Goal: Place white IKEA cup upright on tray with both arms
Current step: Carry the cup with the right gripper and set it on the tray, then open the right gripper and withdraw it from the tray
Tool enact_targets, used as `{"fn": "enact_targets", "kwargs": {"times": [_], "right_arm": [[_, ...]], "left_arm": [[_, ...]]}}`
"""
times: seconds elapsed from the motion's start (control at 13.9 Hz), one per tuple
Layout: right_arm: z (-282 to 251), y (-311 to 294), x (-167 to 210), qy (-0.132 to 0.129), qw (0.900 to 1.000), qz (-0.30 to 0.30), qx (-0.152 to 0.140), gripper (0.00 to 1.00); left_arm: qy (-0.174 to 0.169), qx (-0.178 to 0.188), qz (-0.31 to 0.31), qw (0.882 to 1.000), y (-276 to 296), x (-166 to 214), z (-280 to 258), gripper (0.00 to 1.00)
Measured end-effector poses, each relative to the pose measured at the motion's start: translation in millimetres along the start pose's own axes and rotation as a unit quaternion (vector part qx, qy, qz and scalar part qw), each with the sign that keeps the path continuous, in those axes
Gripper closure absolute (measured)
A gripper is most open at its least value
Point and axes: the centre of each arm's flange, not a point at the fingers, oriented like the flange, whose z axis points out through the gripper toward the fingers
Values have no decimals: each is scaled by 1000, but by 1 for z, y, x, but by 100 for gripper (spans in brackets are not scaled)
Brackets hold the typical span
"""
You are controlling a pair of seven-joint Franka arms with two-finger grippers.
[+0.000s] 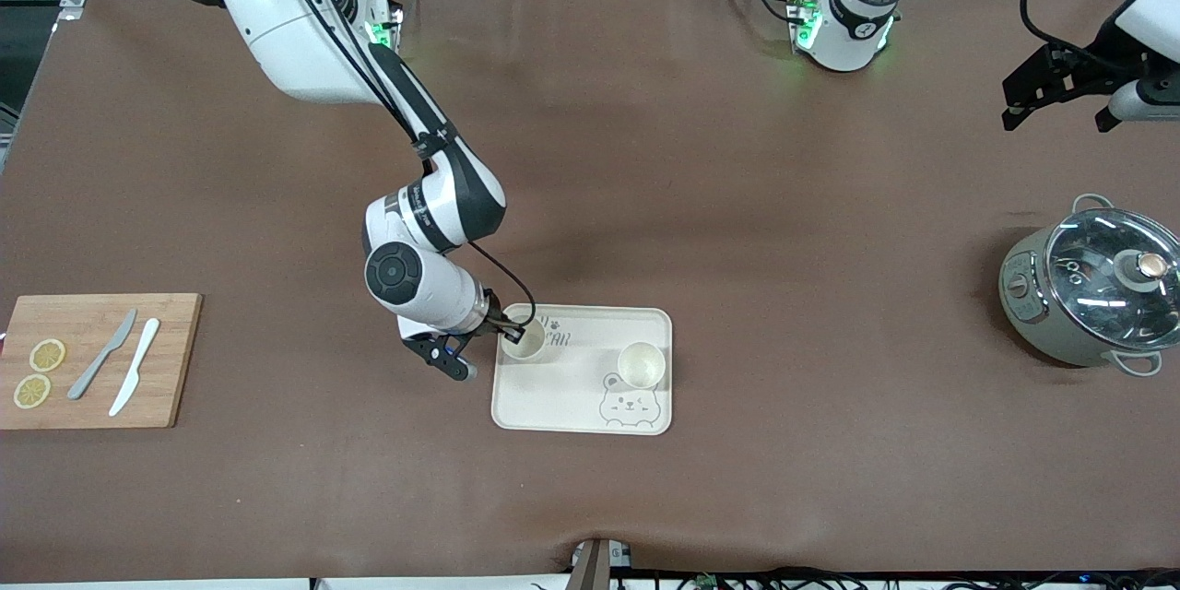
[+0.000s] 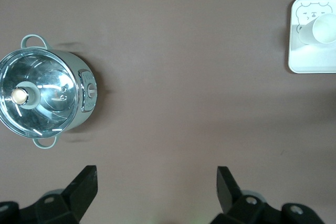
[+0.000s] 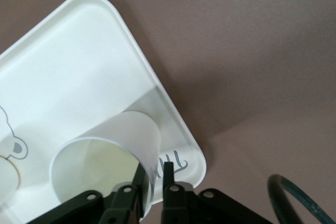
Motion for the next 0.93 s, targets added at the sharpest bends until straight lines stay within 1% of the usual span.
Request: {"fn": "enact_targets", "kwargs": {"times": [0.07, 0.22, 0.36, 0.57, 0.72, 0.86, 0.93], "right_arm": [[-2, -1, 2, 6, 1000, 1, 7, 68], [-7, -3, 5, 13, 1000, 4, 14, 49], [-12, -7, 6, 16, 1000, 3, 19, 26], [-17, -10, 7, 19, 1000, 2, 24, 0], [-29, -13, 8, 20, 999, 1, 26, 0], [-50, -8, 8, 1, 1000, 5, 1, 0], [-65, -3, 15, -10, 1000, 12, -14, 0]], "left_arm": [[0, 0, 0, 1000, 0, 0, 0, 0], [1, 0, 1, 1000, 1, 0, 0, 0], [1, 0, 3, 1000, 3, 0, -1, 0], [8, 0, 4, 1000, 4, 0, -7, 0], [12, 0, 4, 1000, 4, 0, -10, 0], [11, 0, 4, 1000, 4, 0, -10, 0], [11, 0, 4, 1000, 4, 0, -10, 0]]}}
